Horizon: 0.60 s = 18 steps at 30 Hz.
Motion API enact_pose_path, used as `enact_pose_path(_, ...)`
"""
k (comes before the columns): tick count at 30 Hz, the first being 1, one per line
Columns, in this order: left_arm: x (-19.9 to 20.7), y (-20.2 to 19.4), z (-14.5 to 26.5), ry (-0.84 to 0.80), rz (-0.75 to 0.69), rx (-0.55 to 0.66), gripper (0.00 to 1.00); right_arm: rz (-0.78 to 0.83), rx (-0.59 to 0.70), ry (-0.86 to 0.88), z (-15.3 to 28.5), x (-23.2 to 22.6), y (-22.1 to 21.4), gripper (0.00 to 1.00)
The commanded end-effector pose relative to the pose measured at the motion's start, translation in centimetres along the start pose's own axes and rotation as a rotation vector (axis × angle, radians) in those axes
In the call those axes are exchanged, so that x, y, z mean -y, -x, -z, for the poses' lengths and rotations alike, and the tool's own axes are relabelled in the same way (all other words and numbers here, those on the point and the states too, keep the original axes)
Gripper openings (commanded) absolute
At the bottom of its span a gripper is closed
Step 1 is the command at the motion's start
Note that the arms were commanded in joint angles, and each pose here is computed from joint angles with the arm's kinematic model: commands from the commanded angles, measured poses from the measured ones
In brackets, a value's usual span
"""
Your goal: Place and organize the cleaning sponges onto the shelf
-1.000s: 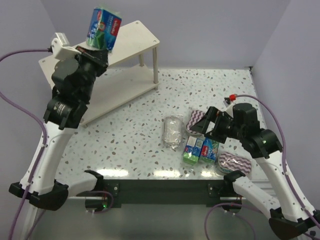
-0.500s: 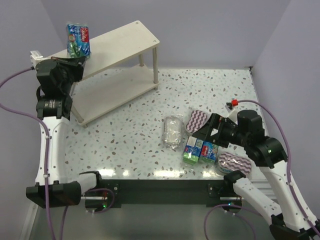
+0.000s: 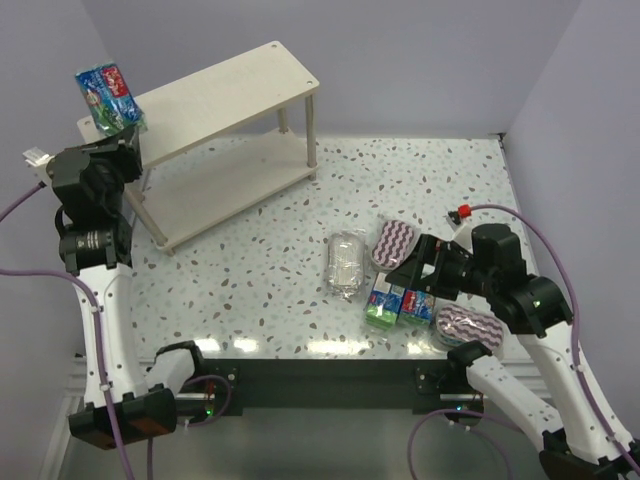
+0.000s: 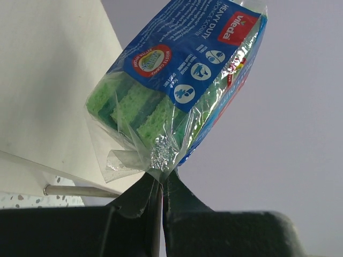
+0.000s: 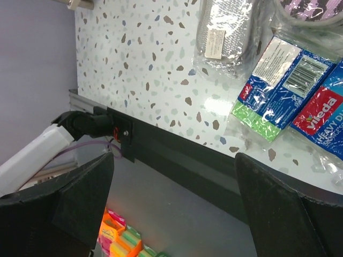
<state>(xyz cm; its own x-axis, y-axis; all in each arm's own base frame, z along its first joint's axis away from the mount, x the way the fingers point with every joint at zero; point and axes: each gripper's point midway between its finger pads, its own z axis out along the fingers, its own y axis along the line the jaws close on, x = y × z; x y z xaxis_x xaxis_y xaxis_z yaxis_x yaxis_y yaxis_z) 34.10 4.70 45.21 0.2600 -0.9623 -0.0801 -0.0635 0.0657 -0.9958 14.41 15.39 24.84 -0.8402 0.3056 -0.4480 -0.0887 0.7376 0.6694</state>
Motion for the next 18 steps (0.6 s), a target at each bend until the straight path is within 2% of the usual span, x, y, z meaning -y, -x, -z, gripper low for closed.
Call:
enact_pose_path(1, -0.7, 0.1, -1.1, 0.011, 0.072, -0.056, 0.00, 0.040, 0.000, 0.025, 0.7, -0.5, -0.1, 0.98)
enact_pose_path(8, -3.1, 0.6, -1.2, 0.059, 0.130, -0.085, 0.00, 0.033, -0.005, 0.033, 0.6, -0.5, -0.3, 0.98)
enact_pose_path(18, -3.0, 0.9, -0.8, 0.059, 0.156, -0.064, 0.00, 0.031, -0.007, 0.035, 0.7, -0.6, -0.4, 0.98)
